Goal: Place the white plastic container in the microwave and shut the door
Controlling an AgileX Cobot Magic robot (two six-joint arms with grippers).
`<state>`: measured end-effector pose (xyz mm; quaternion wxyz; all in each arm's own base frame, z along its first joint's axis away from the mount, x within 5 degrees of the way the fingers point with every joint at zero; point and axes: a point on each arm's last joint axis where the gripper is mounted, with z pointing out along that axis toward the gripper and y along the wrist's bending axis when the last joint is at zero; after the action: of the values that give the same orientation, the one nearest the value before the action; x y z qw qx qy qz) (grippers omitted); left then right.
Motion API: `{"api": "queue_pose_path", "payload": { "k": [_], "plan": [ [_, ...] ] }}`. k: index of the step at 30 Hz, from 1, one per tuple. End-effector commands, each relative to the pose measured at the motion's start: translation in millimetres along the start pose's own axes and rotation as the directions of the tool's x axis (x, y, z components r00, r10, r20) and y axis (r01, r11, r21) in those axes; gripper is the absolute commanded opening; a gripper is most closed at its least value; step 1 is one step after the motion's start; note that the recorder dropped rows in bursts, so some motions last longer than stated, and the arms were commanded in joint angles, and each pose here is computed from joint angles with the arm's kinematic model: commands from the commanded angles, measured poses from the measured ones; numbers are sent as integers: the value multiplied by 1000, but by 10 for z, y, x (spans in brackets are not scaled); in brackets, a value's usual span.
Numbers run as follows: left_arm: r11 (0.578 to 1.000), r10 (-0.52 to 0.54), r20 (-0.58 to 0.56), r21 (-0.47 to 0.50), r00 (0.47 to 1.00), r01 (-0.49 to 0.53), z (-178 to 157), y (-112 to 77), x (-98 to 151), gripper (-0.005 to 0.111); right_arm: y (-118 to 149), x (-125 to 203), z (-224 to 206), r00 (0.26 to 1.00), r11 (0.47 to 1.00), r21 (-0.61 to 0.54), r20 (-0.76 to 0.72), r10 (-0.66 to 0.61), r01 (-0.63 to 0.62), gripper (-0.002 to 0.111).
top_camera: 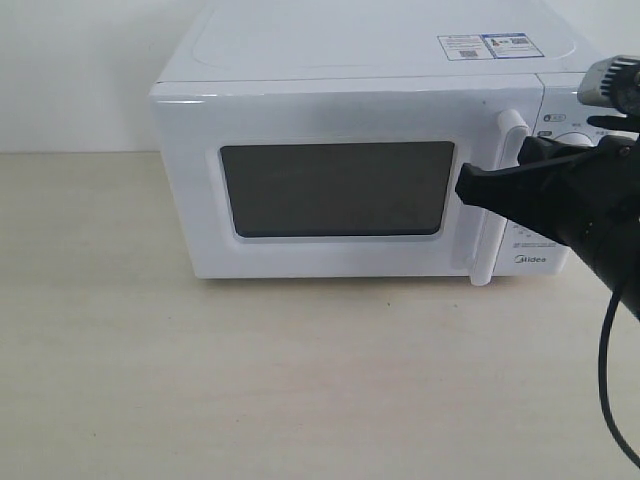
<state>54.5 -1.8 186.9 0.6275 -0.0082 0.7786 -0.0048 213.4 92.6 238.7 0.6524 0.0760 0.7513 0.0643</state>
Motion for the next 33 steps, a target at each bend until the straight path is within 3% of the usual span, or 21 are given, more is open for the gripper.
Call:
{"api": "queue_pose_path", "payload": {
  "k": [1, 26, 28, 33],
  "plan": [
    [1000, -16, 0, -1, 1000, 16, 1, 0, 10, 4, -14, -12, -9, 1000, 1000, -2, 10, -5, 5, 0],
    [1000, -16, 1, -2, 1000, 16, 1, 0, 8, 4, -42, -121, -73, 999, 1000, -4, 47, 8, -7, 0],
    [1000, -16, 1, -2, 1000, 16, 1, 0, 8, 4, -33, -169, -150, 998, 997, -50, 7, 60, -59, 0],
    [1000, -16, 1, -2, 1000, 16, 1, 0, 8, 4, -63, -396, -449, 1000, 984, -178, -5, -11, 10, 0]
  ]
}}
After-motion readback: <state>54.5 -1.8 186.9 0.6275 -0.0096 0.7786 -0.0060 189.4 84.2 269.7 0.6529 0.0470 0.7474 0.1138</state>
